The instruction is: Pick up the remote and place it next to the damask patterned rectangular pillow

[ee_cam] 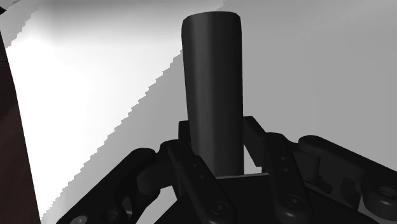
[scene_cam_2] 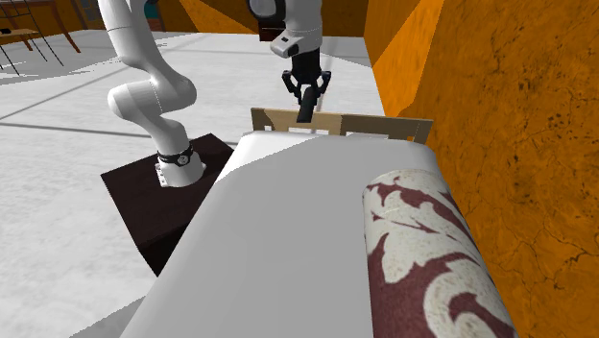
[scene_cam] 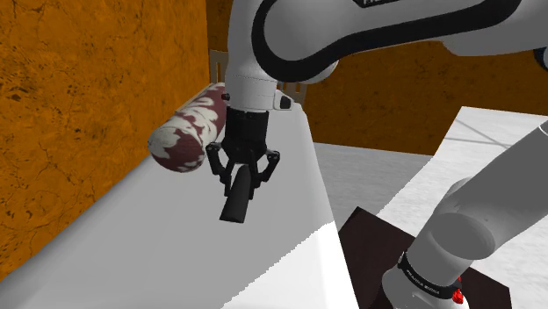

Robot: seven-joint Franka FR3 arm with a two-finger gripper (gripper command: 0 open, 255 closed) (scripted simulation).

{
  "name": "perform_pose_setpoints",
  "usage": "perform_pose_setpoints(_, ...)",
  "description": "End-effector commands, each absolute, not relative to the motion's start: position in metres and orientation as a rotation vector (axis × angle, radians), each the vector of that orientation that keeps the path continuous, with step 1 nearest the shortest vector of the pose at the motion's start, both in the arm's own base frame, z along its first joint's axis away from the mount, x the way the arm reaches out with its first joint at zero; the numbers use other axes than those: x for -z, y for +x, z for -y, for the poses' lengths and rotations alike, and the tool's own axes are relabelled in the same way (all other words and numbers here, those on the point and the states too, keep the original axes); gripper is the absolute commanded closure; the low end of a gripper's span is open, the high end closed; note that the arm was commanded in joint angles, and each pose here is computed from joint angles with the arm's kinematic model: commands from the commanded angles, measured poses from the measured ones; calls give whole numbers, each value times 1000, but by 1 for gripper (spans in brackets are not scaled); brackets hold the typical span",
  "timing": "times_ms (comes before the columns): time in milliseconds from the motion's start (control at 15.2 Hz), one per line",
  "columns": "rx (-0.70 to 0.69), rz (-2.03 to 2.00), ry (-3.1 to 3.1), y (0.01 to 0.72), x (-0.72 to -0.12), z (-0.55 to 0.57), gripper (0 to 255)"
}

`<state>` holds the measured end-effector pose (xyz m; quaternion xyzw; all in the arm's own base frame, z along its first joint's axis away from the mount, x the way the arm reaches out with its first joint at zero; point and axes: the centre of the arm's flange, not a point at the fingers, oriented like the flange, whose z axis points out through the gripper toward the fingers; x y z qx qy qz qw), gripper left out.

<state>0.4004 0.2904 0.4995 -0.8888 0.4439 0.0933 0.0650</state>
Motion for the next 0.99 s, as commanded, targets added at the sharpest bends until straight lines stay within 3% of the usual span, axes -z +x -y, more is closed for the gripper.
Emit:
perform_pose_setpoints(0, -282, -1340, -2683, 400, -509, -290, 255)
perform_pose_setpoints(924, -282, -1340, -2683, 425, -562, -260, 255)
